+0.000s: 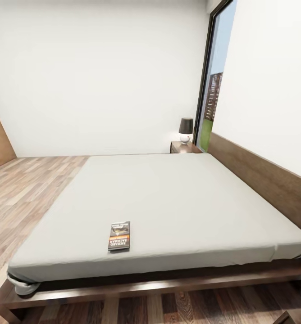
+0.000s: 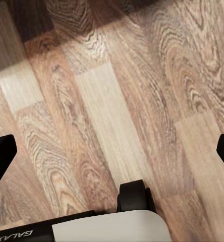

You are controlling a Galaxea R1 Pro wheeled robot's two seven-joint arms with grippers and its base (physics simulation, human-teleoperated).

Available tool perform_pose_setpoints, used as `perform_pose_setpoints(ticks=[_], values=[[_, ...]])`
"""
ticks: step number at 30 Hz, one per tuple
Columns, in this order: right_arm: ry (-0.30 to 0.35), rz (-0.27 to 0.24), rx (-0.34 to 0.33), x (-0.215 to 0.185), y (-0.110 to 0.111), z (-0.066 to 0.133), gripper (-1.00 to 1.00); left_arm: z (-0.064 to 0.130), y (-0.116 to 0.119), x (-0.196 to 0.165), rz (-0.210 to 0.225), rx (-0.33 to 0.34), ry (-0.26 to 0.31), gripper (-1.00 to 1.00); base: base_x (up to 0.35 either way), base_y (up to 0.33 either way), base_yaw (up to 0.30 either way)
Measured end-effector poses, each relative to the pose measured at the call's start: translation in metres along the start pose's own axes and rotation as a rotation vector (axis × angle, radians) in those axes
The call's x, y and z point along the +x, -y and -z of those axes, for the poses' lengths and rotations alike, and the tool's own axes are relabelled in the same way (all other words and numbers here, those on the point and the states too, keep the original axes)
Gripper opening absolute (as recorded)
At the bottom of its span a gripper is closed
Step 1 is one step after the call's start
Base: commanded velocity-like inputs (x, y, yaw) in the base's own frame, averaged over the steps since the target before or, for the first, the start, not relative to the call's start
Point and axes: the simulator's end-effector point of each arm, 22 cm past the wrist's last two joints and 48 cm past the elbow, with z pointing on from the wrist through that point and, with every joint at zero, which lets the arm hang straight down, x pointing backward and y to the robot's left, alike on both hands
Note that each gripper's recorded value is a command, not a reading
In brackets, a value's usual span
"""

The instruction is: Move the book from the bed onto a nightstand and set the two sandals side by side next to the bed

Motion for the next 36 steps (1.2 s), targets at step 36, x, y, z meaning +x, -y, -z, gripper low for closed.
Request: perform_pose_setpoints(ticks=[36], values=[[-0.001,0.0,0.001,-0.021,-0.007,0.056,1.0,0.055,0.001,-0.025,0.0,0.0,-0.001,1.0,0.0,0.0,0.0]])
